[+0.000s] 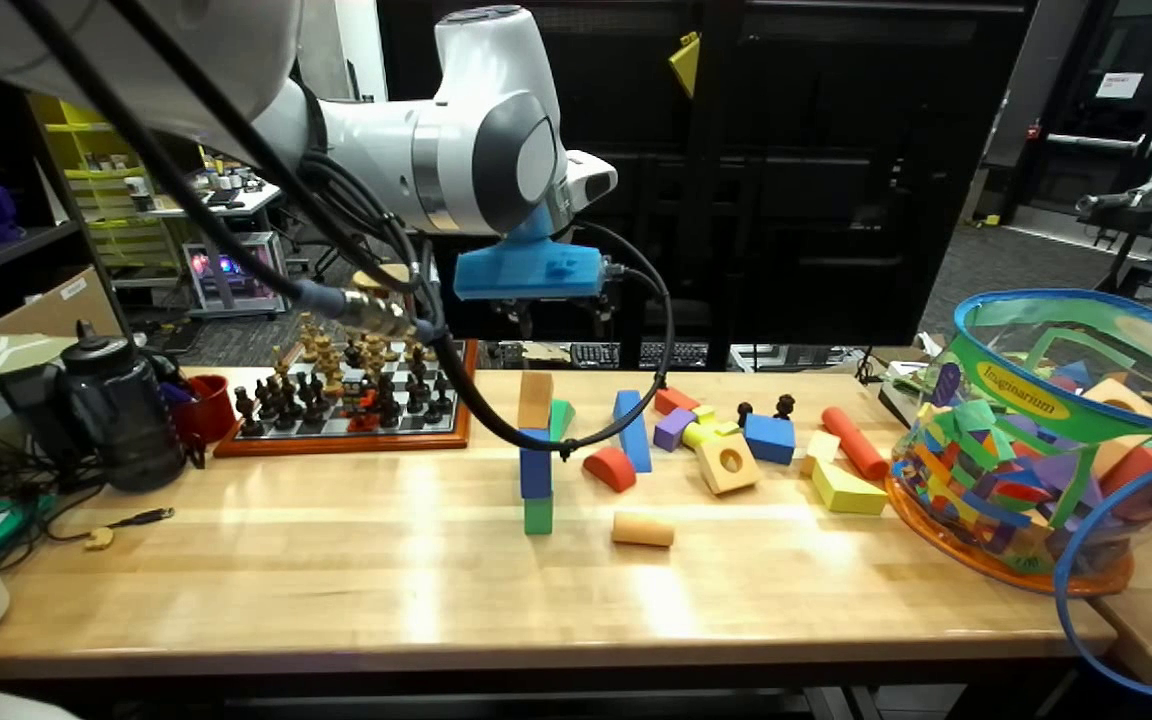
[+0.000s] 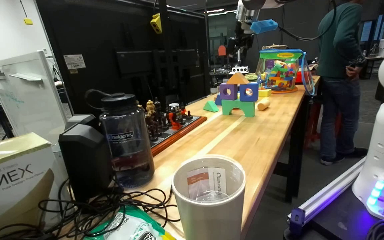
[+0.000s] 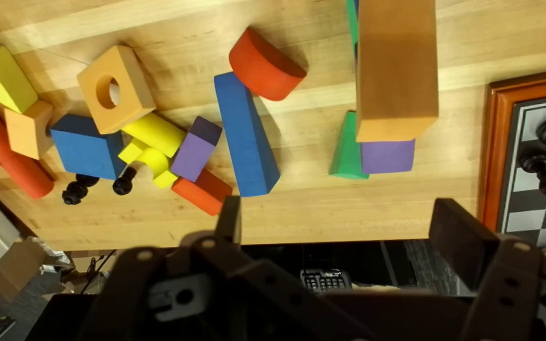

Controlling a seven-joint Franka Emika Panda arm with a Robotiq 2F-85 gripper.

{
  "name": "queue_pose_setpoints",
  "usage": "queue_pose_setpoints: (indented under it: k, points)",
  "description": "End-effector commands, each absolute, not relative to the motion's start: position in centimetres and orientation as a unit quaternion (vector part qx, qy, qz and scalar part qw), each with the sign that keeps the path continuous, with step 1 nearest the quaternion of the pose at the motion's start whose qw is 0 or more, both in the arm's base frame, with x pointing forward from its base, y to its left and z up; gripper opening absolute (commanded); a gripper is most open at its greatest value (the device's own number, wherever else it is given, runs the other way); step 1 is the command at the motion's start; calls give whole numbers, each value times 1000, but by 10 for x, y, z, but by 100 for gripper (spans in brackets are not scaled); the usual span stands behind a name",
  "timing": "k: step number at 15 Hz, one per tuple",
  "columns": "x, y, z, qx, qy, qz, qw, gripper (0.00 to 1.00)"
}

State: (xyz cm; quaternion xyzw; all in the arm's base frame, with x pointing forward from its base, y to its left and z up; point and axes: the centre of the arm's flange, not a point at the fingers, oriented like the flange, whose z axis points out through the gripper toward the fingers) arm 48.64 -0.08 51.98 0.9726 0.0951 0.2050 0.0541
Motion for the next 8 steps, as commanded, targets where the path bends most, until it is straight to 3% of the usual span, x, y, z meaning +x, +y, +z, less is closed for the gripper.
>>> queue_pose_setpoints:
  k: [1, 8]
  points:
    - [485, -3, 520, 972, 91, 211, 50, 100]
    - [482, -7, 522, 971, 84, 219, 46, 100]
